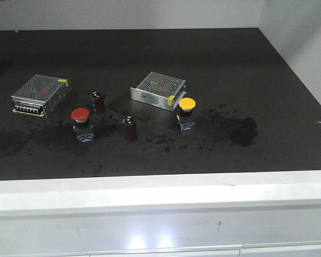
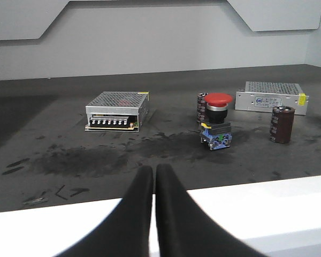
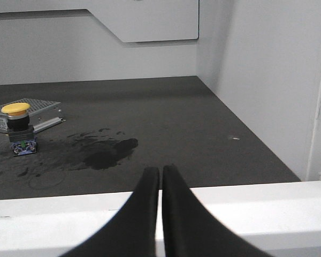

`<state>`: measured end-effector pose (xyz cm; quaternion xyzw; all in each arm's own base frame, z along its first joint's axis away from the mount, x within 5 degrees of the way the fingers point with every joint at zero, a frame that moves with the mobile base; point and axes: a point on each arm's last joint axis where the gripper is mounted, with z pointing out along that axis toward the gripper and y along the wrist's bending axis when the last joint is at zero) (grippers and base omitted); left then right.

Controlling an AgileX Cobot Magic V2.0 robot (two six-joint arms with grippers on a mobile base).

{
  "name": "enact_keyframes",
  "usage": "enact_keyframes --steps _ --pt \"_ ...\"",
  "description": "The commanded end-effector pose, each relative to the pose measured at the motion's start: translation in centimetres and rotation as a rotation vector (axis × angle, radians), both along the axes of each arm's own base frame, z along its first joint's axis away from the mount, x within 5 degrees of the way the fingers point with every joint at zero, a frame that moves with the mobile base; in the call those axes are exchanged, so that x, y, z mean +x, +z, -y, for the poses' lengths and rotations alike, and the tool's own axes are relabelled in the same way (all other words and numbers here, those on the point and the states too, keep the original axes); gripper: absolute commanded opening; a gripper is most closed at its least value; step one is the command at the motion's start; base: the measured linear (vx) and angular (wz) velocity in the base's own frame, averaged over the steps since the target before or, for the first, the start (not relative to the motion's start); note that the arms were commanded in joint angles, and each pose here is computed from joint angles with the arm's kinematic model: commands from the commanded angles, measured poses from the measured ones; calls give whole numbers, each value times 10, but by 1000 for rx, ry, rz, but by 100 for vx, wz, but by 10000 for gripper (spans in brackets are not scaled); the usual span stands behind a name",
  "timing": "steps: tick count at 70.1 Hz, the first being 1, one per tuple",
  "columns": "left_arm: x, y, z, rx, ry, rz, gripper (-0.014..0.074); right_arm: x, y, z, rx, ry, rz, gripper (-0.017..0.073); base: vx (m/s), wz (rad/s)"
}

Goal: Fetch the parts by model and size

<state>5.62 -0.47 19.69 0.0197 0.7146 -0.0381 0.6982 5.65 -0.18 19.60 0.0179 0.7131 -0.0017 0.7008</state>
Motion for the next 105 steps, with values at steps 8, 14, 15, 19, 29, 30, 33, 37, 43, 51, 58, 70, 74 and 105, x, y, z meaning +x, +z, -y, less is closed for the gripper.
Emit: enact_keyframes --steps 8,14,15,19,29,30,33,37,43,51,58,70,74,105 --pt "-2 12 0 -22 3 101 -6 0 5 0 -19 0 74 -10 0 0" --pt "-2 12 0 -22 3 102 -6 0 5 0 -19 0 74 -10 0 0" --pt "-2 12 0 -22 3 103 -6 0 5 0 -19 0 74 -10 0 0" --pt "-2 13 0 -23 3 104 -6 0 5 0 -19 0 74 -10 0 0" --pt "-2 13 0 -23 3 104 -6 0 5 0 -19 0 74 -10 0 0" --pt "-2 13 0 -23 3 104 -6 0 5 0 -19 0 74 -10 0 0" --pt "-2 13 0 -23 3 104 -6 0 5 0 -19 0 74 -10 0 0" --pt "-2 13 0 -23 3 105 -6 0 5 0 -19 0 74 -10 0 0" --pt "-2 13 0 -23 3 105 -6 0 5 0 -19 0 74 -10 0 0" --pt "-2 13 0 -23 3 105 -6 0 5 0 -19 0 74 -10 0 0" --pt "-2 13 0 -23 3 115 -6 0 6 0 -21 0 83 -10 0 0" --pt "-5 31 -1 -126 -2 222 -6 -1 14 -1 -28 5 152 -10 0 0" --pt "-7 41 -1 -129 -3 278 -6 -3 23 -1 -21 7 205 -10 0 0" --pt "31 156 2 -55 1 217 -6 29 136 0 -23 5 200 -10 0 0"
